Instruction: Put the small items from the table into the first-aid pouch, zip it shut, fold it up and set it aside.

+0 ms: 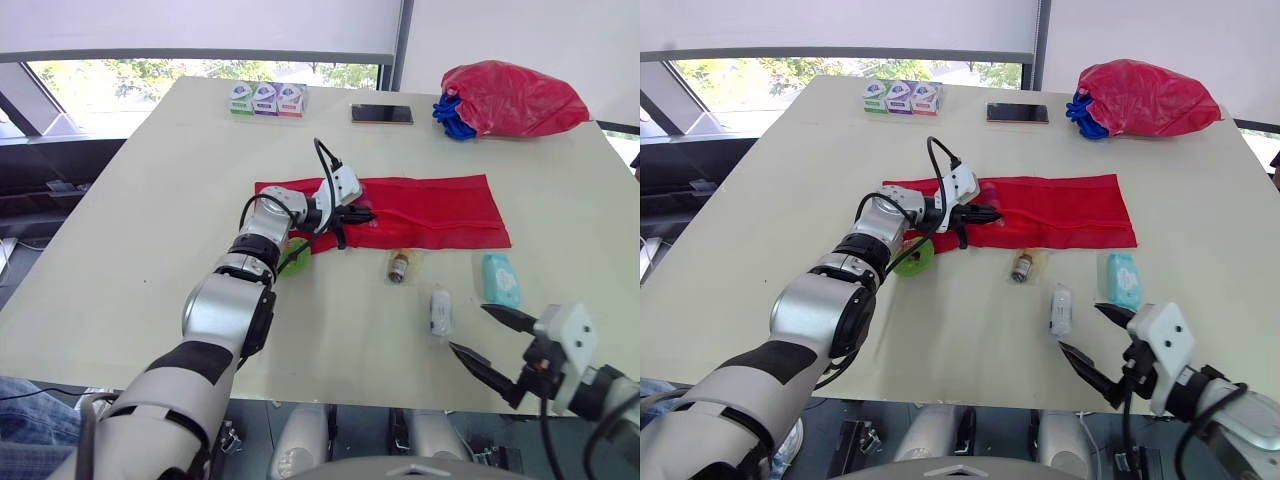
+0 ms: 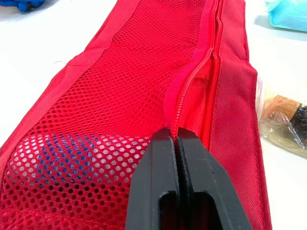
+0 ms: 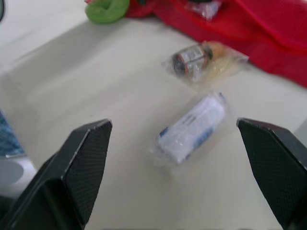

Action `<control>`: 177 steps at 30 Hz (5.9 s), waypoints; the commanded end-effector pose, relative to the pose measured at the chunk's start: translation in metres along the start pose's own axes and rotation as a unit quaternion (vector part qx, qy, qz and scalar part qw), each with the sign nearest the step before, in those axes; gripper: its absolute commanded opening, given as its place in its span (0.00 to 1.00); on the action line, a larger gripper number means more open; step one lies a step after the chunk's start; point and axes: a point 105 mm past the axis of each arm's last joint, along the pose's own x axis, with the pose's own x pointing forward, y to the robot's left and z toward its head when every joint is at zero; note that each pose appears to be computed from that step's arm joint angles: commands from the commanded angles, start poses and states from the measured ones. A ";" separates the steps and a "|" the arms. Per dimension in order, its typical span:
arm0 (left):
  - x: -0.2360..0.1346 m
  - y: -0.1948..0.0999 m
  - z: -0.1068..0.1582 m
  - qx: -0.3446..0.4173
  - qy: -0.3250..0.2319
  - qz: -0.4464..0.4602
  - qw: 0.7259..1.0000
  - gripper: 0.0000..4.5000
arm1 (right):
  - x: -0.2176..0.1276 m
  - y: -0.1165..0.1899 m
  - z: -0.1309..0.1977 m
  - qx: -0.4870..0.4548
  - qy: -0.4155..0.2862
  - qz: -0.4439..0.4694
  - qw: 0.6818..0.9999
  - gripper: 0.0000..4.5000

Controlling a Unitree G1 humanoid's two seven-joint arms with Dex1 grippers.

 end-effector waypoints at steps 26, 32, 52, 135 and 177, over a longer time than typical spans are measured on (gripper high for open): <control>0.003 0.003 0.018 0.028 -0.021 0.000 0.999 0.00 | 0.027 -0.006 0.002 0.036 -0.022 -0.061 0.997 0.01; 0.003 0.003 0.018 0.027 -0.023 0.001 0.999 0.00 | 0.023 -0.011 0.028 0.036 -0.047 -0.046 0.997 0.01; 0.008 0.001 0.028 0.027 -0.045 -0.001 0.999 0.00 | 0.107 -0.069 0.065 0.010 0.072 -0.067 0.995 0.01; 0.003 0.001 0.015 0.009 -0.042 0.007 0.999 0.00 | -0.082 -0.085 0.115 -0.172 -0.114 0.148 0.967 0.98; 0.006 0.000 0.019 0.014 -0.047 0.010 0.999 0.00 | 0.125 -0.060 0.054 -0.283 0.084 0.331 0.896 0.68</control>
